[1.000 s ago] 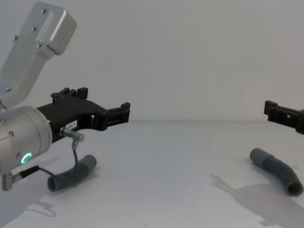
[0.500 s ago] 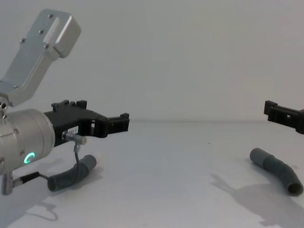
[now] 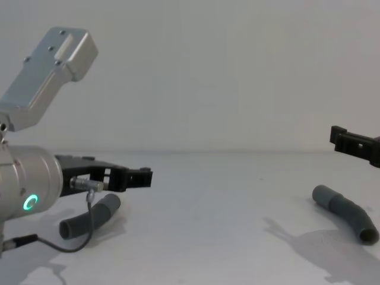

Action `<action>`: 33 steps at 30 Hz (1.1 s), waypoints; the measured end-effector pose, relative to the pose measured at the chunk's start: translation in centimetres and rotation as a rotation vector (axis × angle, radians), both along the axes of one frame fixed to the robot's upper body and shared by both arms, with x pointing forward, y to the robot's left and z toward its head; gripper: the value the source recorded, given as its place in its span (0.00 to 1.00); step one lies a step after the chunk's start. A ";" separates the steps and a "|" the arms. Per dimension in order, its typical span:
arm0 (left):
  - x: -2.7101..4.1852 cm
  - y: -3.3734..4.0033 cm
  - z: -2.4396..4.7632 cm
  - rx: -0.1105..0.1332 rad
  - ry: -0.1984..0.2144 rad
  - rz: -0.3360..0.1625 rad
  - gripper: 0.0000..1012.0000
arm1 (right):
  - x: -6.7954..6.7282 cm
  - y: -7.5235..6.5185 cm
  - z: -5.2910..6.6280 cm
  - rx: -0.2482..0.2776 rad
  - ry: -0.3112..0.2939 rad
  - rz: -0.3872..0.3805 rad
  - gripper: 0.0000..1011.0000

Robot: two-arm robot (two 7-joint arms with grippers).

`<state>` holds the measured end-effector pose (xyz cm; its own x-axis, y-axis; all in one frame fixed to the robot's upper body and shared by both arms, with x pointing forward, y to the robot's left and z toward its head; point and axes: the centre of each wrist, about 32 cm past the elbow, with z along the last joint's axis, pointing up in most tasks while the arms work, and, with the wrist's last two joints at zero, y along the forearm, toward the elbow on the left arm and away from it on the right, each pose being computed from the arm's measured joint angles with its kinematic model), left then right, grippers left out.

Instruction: Use both hands to pick up one end of the pipe from the table, align the ends, and insert them.

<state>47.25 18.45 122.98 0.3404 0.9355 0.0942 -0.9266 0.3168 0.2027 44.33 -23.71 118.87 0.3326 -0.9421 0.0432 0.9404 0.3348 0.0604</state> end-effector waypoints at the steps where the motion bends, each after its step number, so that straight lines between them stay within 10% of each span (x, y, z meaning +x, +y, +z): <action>1: -0.10 -0.04 0.09 -0.002 0.011 0.007 0.99 | 0.0 0.0 0.0 0.000 0.000 0.000 0.99; 14: -1.40 0.15 1.12 -0.050 0.153 0.128 0.99 | 0.0 0.0 0.0 0.000 0.000 0.000 0.99; 33: -0.65 1.09 1.64 -0.049 0.199 0.154 0.99 | 0.0 0.0 0.0 0.000 0.000 0.000 0.99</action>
<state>46.60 19.54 124.63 0.2007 0.9796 -0.0070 -0.9080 0.1887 0.3742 44.33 -23.71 118.87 0.3326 -0.9421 0.0433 0.9404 0.3348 0.0604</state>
